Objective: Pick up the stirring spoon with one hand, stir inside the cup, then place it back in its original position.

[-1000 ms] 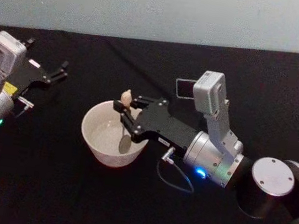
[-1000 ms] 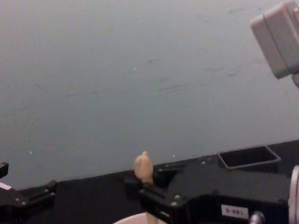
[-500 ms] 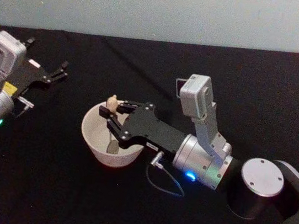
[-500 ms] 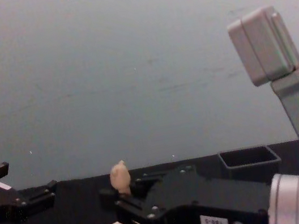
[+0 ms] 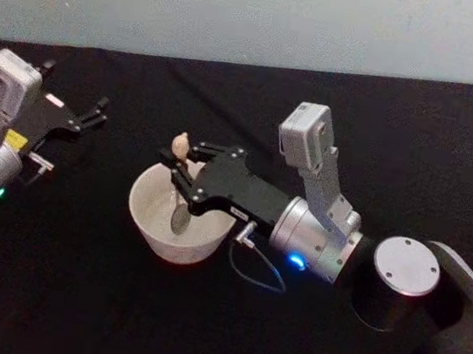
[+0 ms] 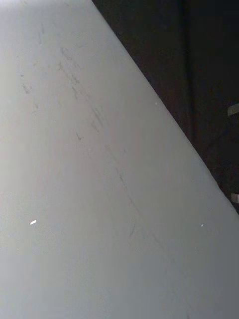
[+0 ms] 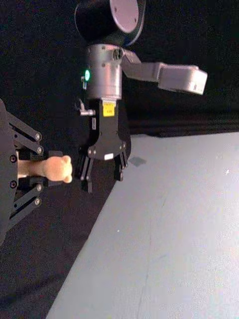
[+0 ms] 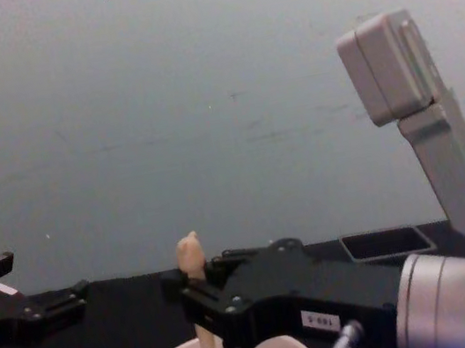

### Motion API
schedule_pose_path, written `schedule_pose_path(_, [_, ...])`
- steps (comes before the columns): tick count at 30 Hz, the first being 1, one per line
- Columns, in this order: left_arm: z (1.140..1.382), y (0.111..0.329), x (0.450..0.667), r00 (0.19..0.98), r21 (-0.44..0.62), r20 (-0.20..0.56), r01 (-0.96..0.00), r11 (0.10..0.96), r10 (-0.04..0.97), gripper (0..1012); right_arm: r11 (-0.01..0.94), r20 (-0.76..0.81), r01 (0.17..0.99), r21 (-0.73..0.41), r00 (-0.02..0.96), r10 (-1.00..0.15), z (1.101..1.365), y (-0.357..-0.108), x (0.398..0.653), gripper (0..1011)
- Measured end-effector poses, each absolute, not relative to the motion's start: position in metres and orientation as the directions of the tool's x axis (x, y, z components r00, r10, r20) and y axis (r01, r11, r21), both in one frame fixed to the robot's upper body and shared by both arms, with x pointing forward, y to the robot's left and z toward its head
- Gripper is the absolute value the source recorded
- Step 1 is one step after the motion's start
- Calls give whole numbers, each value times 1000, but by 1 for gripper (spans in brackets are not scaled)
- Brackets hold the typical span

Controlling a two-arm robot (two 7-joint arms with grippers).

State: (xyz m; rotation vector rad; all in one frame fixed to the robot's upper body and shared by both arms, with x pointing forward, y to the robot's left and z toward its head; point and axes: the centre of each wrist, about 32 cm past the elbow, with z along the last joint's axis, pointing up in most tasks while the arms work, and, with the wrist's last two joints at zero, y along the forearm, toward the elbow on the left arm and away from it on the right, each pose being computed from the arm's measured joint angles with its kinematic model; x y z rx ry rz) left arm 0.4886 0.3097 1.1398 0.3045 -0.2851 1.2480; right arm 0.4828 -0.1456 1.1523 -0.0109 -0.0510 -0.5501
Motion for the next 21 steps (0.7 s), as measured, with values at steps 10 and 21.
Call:
schedule_pose_path(10, [1140,310,489,292,70,374,-955,287,880,1001,834,60,551,4,833,-551,1153,-151,488,159])
schedule_pose_path(21, [1140,310,489,292,70,374,-955,287,880,1001,831,66,557,8,829,-556,1155,-154,487,159])
